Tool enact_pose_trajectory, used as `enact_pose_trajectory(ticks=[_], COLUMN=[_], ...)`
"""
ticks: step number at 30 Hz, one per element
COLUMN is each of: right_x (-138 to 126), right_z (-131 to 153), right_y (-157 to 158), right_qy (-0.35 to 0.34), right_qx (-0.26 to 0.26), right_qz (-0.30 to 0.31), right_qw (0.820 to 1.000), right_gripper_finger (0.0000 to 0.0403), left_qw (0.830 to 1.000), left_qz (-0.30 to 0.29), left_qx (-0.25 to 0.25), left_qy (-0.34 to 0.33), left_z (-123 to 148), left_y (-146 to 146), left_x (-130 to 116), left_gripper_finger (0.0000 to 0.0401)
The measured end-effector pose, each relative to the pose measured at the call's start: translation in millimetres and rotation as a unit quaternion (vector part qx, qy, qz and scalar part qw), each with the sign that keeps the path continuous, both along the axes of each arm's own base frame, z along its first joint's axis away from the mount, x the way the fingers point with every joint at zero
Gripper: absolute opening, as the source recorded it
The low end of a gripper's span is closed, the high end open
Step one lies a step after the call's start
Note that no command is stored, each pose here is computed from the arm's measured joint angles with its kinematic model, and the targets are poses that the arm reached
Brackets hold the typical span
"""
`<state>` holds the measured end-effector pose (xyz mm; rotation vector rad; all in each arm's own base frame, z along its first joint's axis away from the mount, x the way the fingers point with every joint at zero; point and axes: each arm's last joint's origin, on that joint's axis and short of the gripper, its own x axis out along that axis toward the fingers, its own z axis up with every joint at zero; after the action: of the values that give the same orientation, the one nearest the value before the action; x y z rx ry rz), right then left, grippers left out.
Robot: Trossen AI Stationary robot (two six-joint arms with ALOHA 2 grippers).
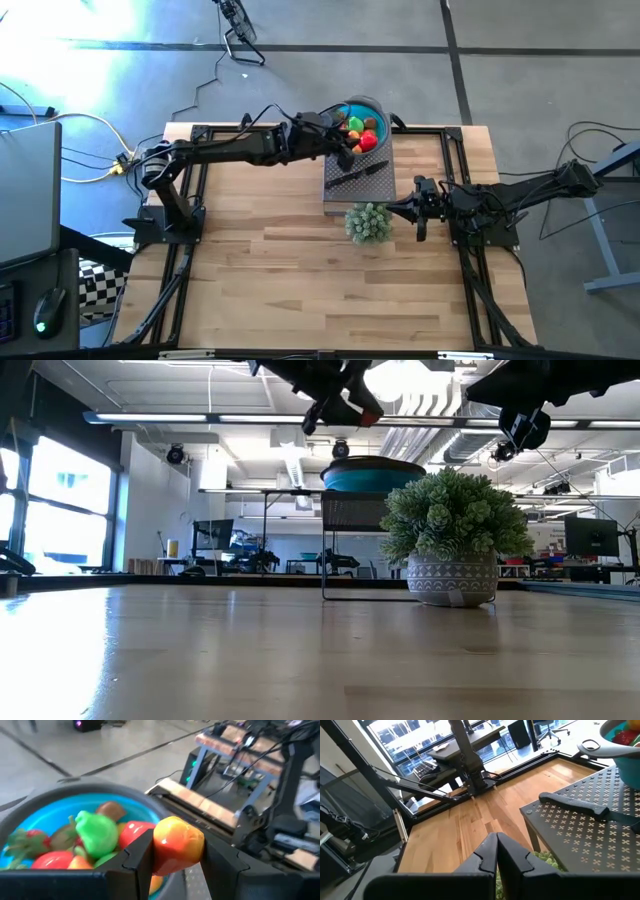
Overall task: Pick & Place Fruit
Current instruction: Put the orange pear into the blue strainer bowl
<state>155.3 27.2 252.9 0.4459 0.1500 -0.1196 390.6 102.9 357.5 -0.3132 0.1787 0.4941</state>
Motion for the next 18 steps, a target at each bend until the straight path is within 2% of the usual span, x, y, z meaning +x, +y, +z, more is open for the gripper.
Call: enact_pose_trajectory(ticks=[8, 12, 18], right_x=[0.0, 0.0, 0.0], right_z=[0.0, 0.0, -0.1], right_y=[-0.1, -0.1, -0.1], right_qy=[0.000, 0.000, 0.000], right_qx=[-0.002, -0.002, -0.002], right_qz=[-0.002, -0.002, -0.002], right_qw=[1.000, 1.000, 1.000], right_gripper_finger=[0.0002, 0.0003, 0.0003], left_qw=[0.999, 0.998, 0.996], left_qz=[0.029, 0.033, 0.068], left_qx=[-0.001, 0.022, 0.041], left_qy=[0.040, 0.052, 0.031], left_z=[-7.5, -7.5, -2.5], left_y=[1.1, 1.8, 3.9], left_x=[-2.9, -3.2, -2.8], left_gripper_finger=[0.0135, 0.0137, 0.0142])
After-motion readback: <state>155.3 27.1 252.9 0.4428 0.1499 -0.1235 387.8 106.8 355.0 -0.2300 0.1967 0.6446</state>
